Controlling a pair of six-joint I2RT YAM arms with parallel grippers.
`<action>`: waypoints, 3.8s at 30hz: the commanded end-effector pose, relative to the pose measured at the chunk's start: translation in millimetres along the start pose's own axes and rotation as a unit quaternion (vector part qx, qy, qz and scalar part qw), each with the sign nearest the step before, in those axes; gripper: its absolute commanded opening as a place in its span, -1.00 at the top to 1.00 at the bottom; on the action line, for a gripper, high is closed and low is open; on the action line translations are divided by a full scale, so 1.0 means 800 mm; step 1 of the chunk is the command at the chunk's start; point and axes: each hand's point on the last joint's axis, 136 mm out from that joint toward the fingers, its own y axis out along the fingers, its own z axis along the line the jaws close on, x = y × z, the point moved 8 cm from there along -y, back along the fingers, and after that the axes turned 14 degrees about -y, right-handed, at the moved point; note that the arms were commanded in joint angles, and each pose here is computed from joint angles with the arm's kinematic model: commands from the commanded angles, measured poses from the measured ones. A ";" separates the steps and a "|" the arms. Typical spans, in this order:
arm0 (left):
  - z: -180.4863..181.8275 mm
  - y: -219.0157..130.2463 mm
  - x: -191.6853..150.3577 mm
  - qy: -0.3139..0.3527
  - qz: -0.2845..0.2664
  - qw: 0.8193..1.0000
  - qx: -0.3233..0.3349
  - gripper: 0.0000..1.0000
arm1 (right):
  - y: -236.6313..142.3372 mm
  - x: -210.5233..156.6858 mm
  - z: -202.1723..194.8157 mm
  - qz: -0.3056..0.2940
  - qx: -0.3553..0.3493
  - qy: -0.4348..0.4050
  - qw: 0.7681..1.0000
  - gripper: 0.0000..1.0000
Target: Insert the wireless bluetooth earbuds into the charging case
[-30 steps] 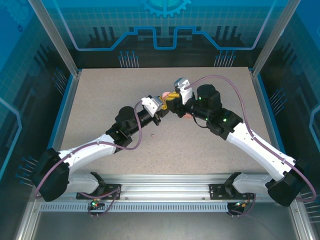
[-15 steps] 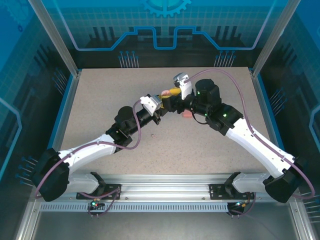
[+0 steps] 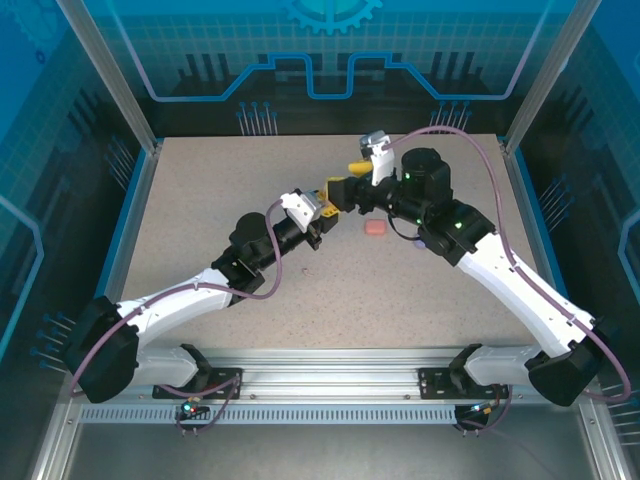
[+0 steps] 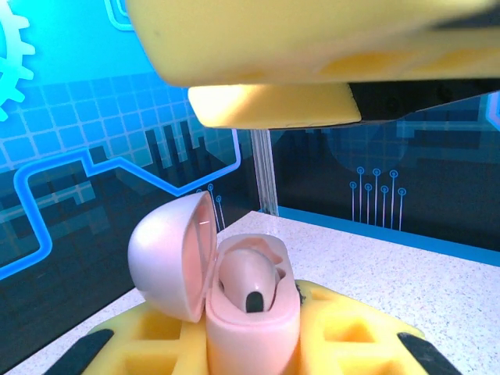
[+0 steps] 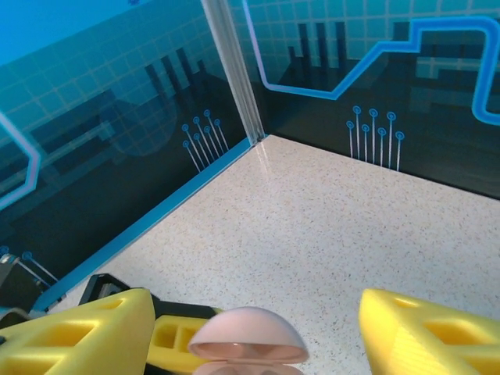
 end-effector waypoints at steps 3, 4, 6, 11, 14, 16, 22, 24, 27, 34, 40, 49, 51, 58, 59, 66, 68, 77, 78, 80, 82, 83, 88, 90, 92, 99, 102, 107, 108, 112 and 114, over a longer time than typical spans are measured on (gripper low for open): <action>0.005 -0.008 0.010 -0.005 -0.022 0.999 0.033 1.00 | -0.034 -0.009 -0.030 0.018 -0.076 0.086 0.993 -0.44; 0.007 -0.010 0.010 -0.003 -0.023 0.999 0.041 1.00 | -0.037 -0.018 -0.033 0.034 -0.086 0.099 0.991 -0.44; 0.013 -0.014 0.008 -0.002 -0.025 0.998 0.057 1.00 | -0.043 -0.038 -0.042 0.068 -0.119 0.124 0.983 -0.46; 0.034 -0.030 0.008 -0.012 -0.031 0.995 0.094 1.00 | -0.033 -0.104 -0.052 0.151 -0.139 0.178 0.962 -0.48; 0.048 -0.042 0.010 -0.026 -0.037 0.992 0.117 1.00 | -0.011 -0.145 -0.050 0.206 -0.126 0.199 0.950 -0.47; 0.054 -0.051 0.011 -0.034 -0.042 0.990 0.127 1.00 | 0.006 -0.169 -0.047 0.239 -0.115 0.198 0.944 -0.47; 0.067 -0.076 0.012 -0.051 -0.043 0.985 0.158 1.00 | 0.075 -0.240 -0.019 0.353 -0.050 0.164 0.920 -0.40; 0.068 -0.084 0.012 -0.053 -0.042 0.984 0.165 1.00 | 0.098 -0.256 0.000 0.393 -0.048 0.134 0.909 -0.38; 0.068 -0.095 0.013 -0.056 -0.050 0.983 0.170 1.00 | 0.128 -0.275 0.028 0.430 -0.042 0.093 0.897 -0.36; 0.071 -0.107 0.019 -0.066 -0.058 0.979 0.186 1.00 | 0.183 -0.305 0.064 0.470 -0.002 0.044 0.881 -0.28; 0.075 -0.110 0.022 -0.069 -0.064 0.976 0.196 1.00 | 0.212 -0.317 0.072 0.489 0.010 0.024 0.872 -0.09; 0.077 -0.111 0.023 -0.070 -0.067 0.976 0.197 1.00 | 0.230 -0.335 0.076 0.510 0.015 0.014 0.860 0.01; 0.077 -0.112 0.023 -0.071 -0.069 0.975 0.198 1.00 | 0.232 -0.339 0.078 0.514 0.016 0.012 0.857 0.05; 0.078 -0.112 0.023 -0.071 -0.069 0.975 0.199 1.00 | 0.236 -0.348 0.081 0.523 0.016 0.007 0.852 0.14; 0.078 -0.112 0.023 -0.071 -0.068 0.975 0.199 1.00 | 0.235 -0.349 0.080 0.524 0.014 0.006 0.851 0.15; 0.079 -0.113 0.023 -0.072 -0.069 0.975 0.200 1.00 | 0.234 -0.356 0.081 0.532 0.010 0.000 0.847 0.23; 0.079 -0.113 0.023 -0.072 -0.069 0.975 0.200 1.00 | 0.233 -0.356 0.082 0.534 0.009 -0.003 0.846 0.23; 0.081 -0.113 0.023 -0.076 -0.071 0.974 0.201 1.00 | 0.232 -0.362 0.092 0.545 -0.005 -0.032 0.838 0.25; 0.081 -0.113 0.023 -0.076 -0.071 0.974 0.201 1.00 | 0.232 -0.364 0.093 0.547 -0.006 -0.034 0.836 0.26; 0.082 -0.113 0.023 -0.077 -0.071 0.974 0.202 1.00 | 0.232 -0.365 0.094 0.550 -0.008 -0.037 0.835 0.27; 0.082 -0.113 0.023 -0.077 -0.071 0.974 0.202 1.00 | 0.232 -0.367 0.095 0.552 -0.010 -0.039 0.833 0.29; 0.082 -0.113 0.023 -0.077 -0.072 0.974 0.202 1.00 | 0.231 -0.368 0.095 0.552 -0.010 -0.039 0.833 0.33; 0.082 -0.113 0.023 -0.078 -0.071 0.974 0.201 1.00 | 0.231 -0.369 0.095 0.554 -0.010 -0.040 0.831 0.41; 0.082 -0.113 0.023 -0.077 -0.070 0.974 0.201 1.00 | 0.232 -0.368 0.095 0.553 -0.010 -0.040 0.832 0.47; 0.083 -0.112 0.024 -0.078 -0.070 0.974 0.200 1.00 | 0.233 -0.366 0.096 0.551 -0.009 -0.039 0.834 0.53; 0.083 -0.111 0.023 -0.077 -0.067 0.974 0.200 1.00 | 0.232 -0.350 0.096 0.535 -0.012 -0.032 0.844 0.70; 0.083 -0.111 0.024 -0.077 -0.067 0.975 0.199 1.00 | 0.228 -0.338 0.091 0.523 -0.019 -0.025 0.852 0.71; 0.082 -0.110 0.024 -0.078 -0.067 0.975 0.198 1.00 | 0.217 -0.322 0.079 0.502 -0.032 -0.006 0.864 0.72; 0.083 -0.110 0.024 -0.077 -0.066 0.975 0.198 1.00 | 0.215 -0.320 0.077 0.498 -0.035 -0.003 0.866 0.73; 0.082 -0.110 0.024 -0.079 -0.064 0.975 0.196 1.00 | 0.204 -0.316 0.062 0.490 -0.052 0.008 0.870 0.74; 0.082 -0.109 0.023 -0.080 -0.063 0.976 0.194 1.00 | 0.198 -0.316 0.055 0.486 -0.059 0.012 0.872 0.74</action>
